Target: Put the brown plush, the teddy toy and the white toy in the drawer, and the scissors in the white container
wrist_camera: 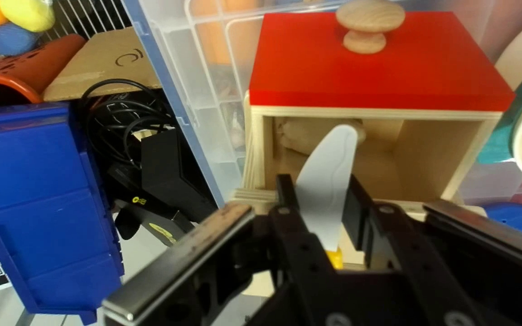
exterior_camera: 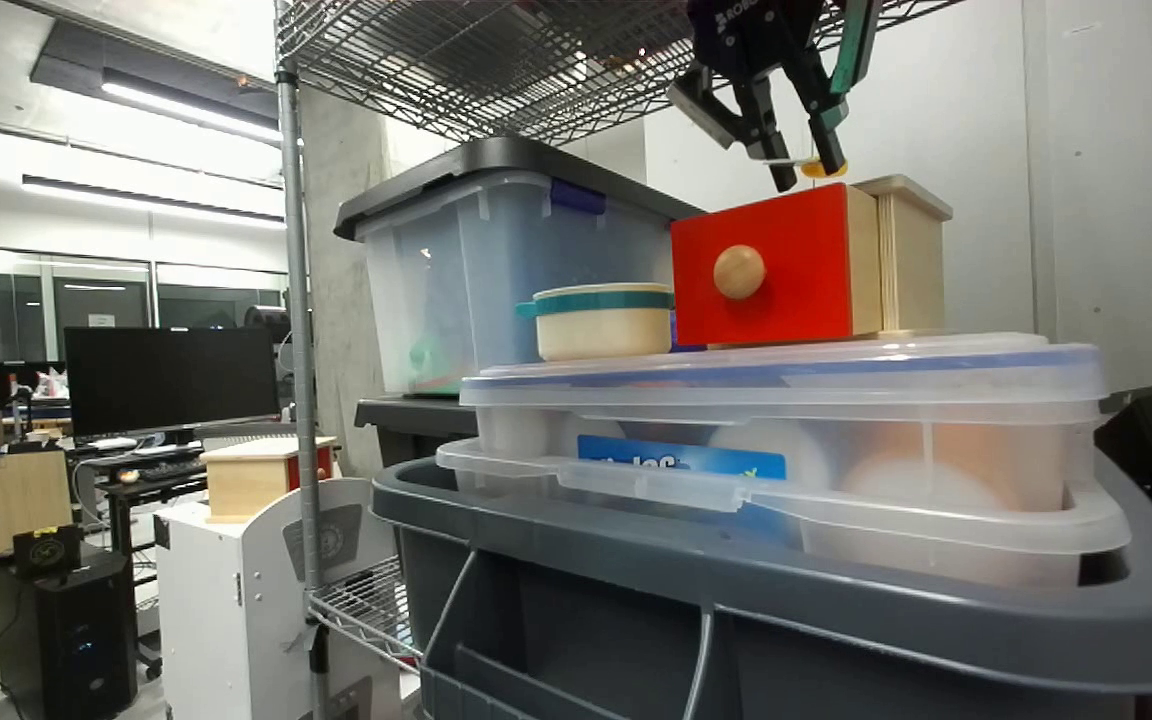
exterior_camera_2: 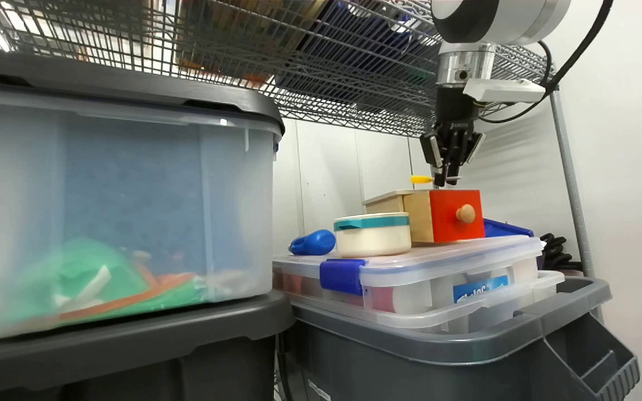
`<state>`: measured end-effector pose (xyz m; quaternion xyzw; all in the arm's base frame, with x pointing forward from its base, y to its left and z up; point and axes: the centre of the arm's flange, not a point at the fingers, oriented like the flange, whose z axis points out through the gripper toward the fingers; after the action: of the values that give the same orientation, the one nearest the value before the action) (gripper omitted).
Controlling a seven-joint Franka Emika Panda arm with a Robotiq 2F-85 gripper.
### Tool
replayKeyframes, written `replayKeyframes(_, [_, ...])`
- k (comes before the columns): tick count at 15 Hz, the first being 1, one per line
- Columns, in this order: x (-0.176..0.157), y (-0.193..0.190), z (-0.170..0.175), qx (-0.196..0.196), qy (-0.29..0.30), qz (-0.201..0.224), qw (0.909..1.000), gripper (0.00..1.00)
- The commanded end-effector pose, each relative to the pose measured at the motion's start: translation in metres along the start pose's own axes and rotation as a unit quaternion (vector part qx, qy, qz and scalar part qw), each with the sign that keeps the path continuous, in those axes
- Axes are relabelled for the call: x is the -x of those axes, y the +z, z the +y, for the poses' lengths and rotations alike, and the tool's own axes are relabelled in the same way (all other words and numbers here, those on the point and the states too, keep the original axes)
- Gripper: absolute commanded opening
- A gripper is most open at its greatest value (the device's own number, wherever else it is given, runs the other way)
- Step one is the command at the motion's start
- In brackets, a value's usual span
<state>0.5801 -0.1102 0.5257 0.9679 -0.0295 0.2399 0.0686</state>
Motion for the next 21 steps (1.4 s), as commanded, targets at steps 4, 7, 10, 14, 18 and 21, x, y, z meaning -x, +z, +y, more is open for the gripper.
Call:
replayKeyframes(4, [-0.004,-0.017,-0.02,-0.004,-0.015,0.003,0.9999,0.07])
replayKeyframes(7, [-0.007,-0.023,-0.033,-0.01,-0.022,0.008,0.9997,0.07])
replayKeyframes(10, [-0.007,-0.029,-0.051,-0.017,-0.035,0.012,0.9992,0.07])
replayKeyframes(14, [-0.007,-0.032,-0.071,-0.026,-0.051,0.013,0.9983,0.07])
replayKeyframes(18, [-0.005,-0.031,-0.083,-0.032,-0.06,0.013,0.9976,0.07])
replayKeyframes(21, [-0.005,-0.03,-0.093,-0.037,-0.068,0.014,0.9969,0.07])
